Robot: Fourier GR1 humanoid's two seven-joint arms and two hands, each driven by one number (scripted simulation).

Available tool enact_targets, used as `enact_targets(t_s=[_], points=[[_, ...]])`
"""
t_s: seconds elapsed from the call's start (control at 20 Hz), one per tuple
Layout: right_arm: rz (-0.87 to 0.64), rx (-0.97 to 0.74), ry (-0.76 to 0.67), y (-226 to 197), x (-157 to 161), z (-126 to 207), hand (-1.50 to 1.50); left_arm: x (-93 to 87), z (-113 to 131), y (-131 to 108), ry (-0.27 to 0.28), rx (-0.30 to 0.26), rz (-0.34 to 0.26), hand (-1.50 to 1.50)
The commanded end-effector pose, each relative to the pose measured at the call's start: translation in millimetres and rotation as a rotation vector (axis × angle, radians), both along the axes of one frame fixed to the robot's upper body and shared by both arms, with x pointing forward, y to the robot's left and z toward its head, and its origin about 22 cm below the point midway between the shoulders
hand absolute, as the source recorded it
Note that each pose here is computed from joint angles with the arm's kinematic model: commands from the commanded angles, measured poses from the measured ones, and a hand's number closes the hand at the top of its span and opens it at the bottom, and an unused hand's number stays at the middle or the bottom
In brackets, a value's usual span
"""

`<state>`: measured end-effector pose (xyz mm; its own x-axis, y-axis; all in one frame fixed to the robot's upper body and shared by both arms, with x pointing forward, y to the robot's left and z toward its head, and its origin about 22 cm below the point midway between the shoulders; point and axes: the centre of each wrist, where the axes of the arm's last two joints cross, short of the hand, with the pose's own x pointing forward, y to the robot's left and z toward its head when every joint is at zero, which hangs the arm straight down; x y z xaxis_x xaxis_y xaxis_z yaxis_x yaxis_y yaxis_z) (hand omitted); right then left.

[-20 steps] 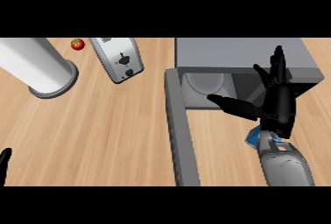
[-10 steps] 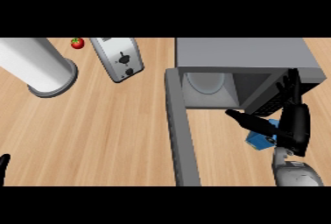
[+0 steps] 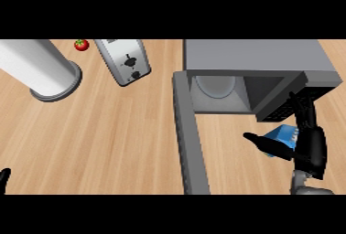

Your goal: Pick up the milk, place it into the microwave and close the microwave

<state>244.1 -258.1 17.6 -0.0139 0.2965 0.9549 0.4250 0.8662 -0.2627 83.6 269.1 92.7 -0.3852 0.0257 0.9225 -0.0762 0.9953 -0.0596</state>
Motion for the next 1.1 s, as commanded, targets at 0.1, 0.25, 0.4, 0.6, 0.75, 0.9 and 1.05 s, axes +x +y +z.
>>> enact_targets(t_s=[0.1,0.25,0.4,0.6,0.75,0.9,1.05], points=[[0.027,-0.023,0.063,-20.2,6.9,-11.1,-1.50,1.5,-1.9,-0.6,0.002,-0.006,-0.005,-1.50],[-0.007,0.002,0.030,-39.1,3.1,-36.5,-1.50,-8.1,-5.1,-4.4,-0.004,-0.010,-0.030,-1.50],[-0.008,-0.011,0.049,-28.2,2.4,-43.9,-1.50,-2.6,0.5,-9.8,0.020,-0.011,-0.012,-1.50],[-0.073,-0.053,0.065,-47.9,13.5,-38.2,-1.50,-9.4,8.5,3.4,-0.009,0.005,-0.005,-1.50],[-0.142,-0.098,0.110,-49.9,3.0,-64.0,-1.50,0.8,5.5,1.3,0.002,-0.011,-0.003,-1.50],[-0.183,-0.143,0.153,-66.4,-7.6,-78.1,-1.50,-0.9,2.9,8.3,0.021,-0.005,0.002,-1.50],[-0.182,-0.143,0.154,-85.9,-14.7,-93.9,-1.50,-4.9,1.3,-1.4,0.011,0.001,-0.025,-1.50]])
